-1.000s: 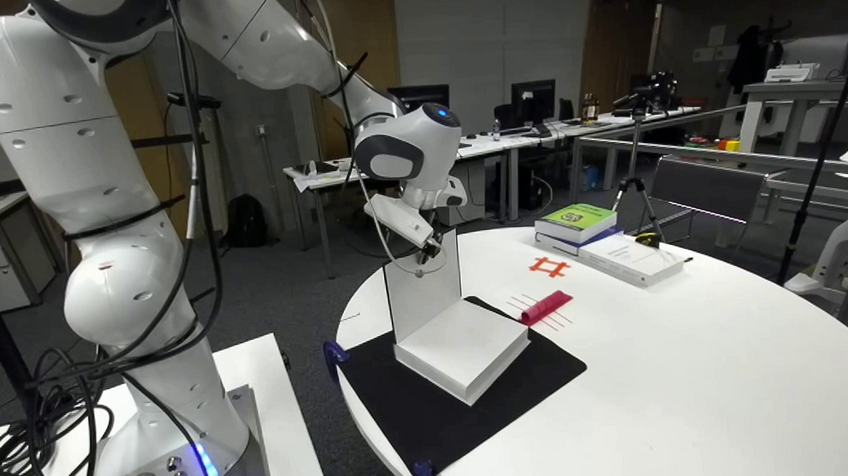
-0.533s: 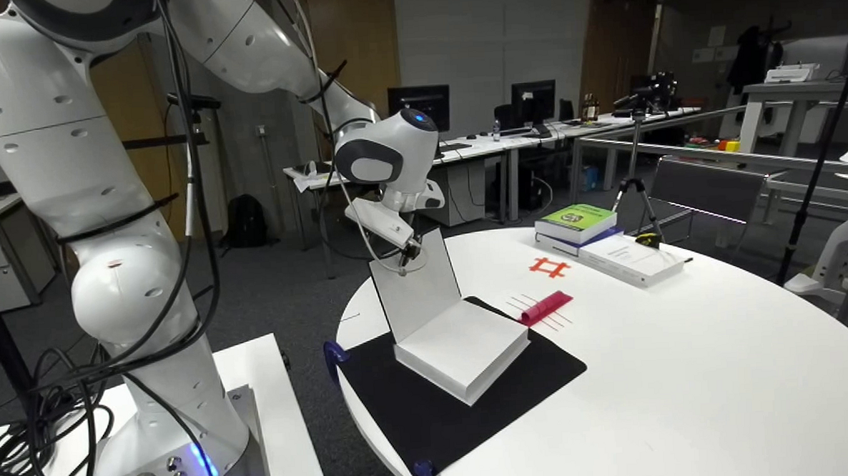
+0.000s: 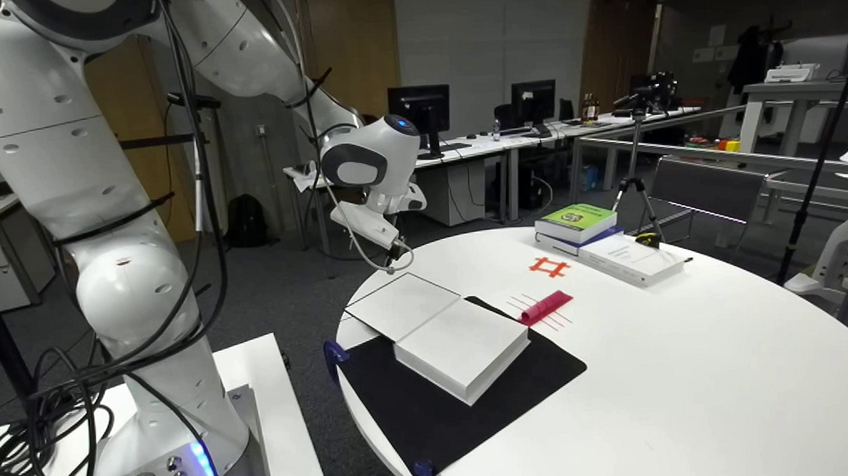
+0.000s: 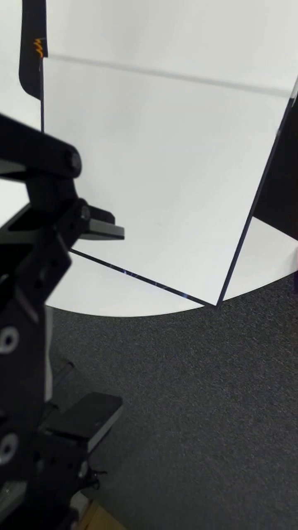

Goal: Flip open the cover of the book

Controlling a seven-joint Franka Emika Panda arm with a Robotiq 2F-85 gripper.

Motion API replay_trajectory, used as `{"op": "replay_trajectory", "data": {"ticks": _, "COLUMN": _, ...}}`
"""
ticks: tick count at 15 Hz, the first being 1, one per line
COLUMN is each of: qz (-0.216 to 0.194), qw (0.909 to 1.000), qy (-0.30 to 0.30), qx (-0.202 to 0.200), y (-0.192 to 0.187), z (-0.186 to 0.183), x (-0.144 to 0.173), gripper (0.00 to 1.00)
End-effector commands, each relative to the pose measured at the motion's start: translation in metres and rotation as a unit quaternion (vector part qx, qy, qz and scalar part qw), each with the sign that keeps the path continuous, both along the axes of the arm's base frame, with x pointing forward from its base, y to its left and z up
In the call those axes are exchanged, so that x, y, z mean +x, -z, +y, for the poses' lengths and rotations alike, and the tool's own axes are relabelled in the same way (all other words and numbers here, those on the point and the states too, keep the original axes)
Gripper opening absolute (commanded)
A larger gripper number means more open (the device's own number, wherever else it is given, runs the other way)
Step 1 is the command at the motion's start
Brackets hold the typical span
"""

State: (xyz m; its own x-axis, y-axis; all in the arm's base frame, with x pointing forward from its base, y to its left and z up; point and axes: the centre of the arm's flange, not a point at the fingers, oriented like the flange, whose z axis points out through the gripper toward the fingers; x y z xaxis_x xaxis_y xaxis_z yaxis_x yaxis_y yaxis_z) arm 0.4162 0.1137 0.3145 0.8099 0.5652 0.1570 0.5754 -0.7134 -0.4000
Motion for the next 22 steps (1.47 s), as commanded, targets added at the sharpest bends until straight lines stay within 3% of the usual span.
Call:
{"op": "replay_trajectory", "data": {"ticks": 1, "qz": -0.045, "qw": 0.9989, "qy": -0.008, "qx": 0.010, "y": -0.006, "z": 0.012, "x": -0.013, "gripper": 1.00}}
{"op": "replay_trajectory", "data": {"ticks": 4, "qz": -0.107, "qw": 0.9942, "qy": 0.002, "qx": -0.005, "y": -0.018, "z": 0.011, "x": -0.012, "gripper": 1.00}}
{"op": "replay_trajectory", "data": {"ticks": 7, "qz": -0.182, "qw": 0.9828, "qy": 0.007, "qx": -0.029, "y": -0.039, "z": -0.002, "x": -0.010, "gripper": 1.00}}
{"op": "replay_trajectory", "data": {"ticks": 9, "qz": -0.212, "qw": 0.9761, "qy": 0.017, "qx": -0.044, "y": -0.054, "z": -0.010, "x": -0.010, "gripper": 1.00}}
{"op": "replay_trajectory", "data": {"ticks": 12, "qz": -0.226, "qw": 0.9704, "qy": 0.036, "qx": -0.077, "y": -0.073, "z": -0.023, "x": -0.014, "gripper": 1.00}}
{"op": "replay_trajectory", "data": {"ticks": 19, "qz": -0.241, "qw": 0.9492, "qy": 0.146, "qx": -0.139, "y": -0.118, "z": -0.072, "x": -0.006, "gripper": 1.00}}
{"op": "replay_trajectory", "data": {"ticks": 22, "qz": -0.244, "qw": 0.9398, "qy": 0.165, "qx": -0.174, "y": -0.121, "z": -0.094, "x": -0.003, "gripper": 1.00}}
